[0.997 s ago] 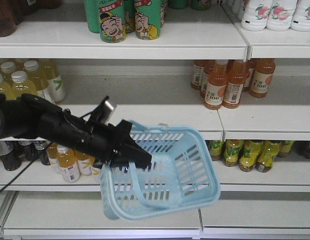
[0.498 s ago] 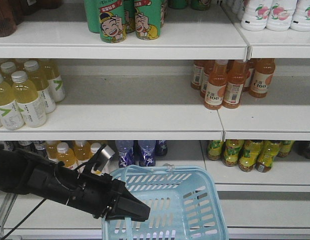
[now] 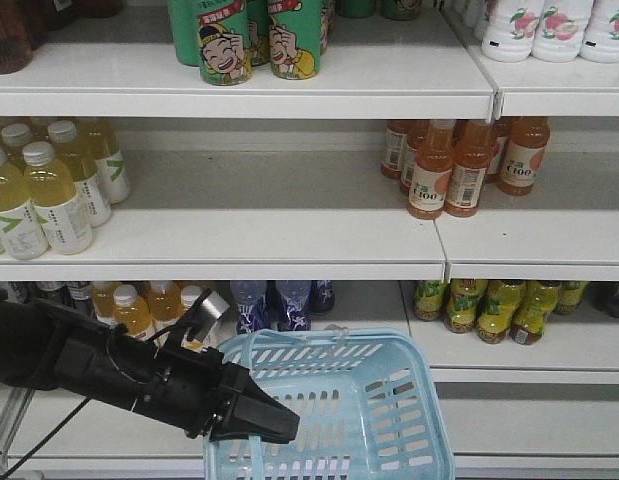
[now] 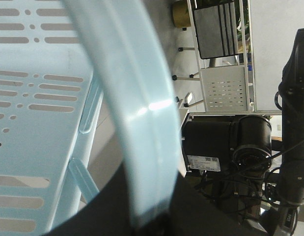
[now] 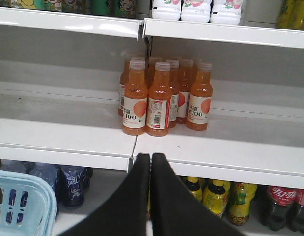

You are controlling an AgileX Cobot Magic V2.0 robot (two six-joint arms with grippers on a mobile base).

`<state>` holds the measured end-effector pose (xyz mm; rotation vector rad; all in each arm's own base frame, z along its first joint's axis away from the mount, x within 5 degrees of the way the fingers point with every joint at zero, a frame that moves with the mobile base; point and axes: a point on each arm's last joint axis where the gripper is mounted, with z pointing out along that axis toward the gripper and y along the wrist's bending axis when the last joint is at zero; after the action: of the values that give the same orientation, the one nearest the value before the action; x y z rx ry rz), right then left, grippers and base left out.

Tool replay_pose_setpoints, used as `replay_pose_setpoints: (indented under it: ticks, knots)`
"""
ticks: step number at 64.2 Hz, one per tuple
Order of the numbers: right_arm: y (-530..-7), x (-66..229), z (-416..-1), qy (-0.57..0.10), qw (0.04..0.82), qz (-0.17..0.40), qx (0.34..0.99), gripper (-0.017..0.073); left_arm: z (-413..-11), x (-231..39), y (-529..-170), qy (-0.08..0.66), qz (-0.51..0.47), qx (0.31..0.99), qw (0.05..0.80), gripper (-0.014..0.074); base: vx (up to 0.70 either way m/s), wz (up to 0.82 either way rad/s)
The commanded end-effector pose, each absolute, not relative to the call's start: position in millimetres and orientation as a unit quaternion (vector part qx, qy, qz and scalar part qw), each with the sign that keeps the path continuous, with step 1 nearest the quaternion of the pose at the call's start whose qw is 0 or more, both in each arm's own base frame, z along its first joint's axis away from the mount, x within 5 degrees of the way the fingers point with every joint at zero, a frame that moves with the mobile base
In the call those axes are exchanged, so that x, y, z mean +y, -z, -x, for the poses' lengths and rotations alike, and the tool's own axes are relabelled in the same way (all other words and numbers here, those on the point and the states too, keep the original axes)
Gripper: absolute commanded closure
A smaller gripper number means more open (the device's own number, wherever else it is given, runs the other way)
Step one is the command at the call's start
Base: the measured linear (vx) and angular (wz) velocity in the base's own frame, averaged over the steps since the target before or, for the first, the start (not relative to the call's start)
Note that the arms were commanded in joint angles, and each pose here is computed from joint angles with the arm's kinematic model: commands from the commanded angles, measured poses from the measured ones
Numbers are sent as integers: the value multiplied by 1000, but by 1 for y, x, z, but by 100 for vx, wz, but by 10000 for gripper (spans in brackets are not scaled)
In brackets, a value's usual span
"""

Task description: Place coke in basket with both arms

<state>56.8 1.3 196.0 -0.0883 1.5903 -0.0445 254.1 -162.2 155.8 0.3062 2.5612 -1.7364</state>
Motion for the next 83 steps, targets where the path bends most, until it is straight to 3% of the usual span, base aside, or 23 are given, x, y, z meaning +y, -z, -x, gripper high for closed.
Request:
replay_pose_setpoints:
  ticks: [1, 51, 83]
  knots:
    - [-200, 2, -56, 24, 728, 43, 684, 568, -254, -166, -183, 608, -114, 785, 38, 601, 0, 0]
    - [-200, 2, -56, 24, 728, 43, 684, 568, -254, -166, -183, 607, -113, 786, 39, 601, 0, -1]
    - [-200, 2, -56, 24, 728, 43, 684, 568, -254, -166, -183, 607, -113, 786, 39, 601, -6, -33]
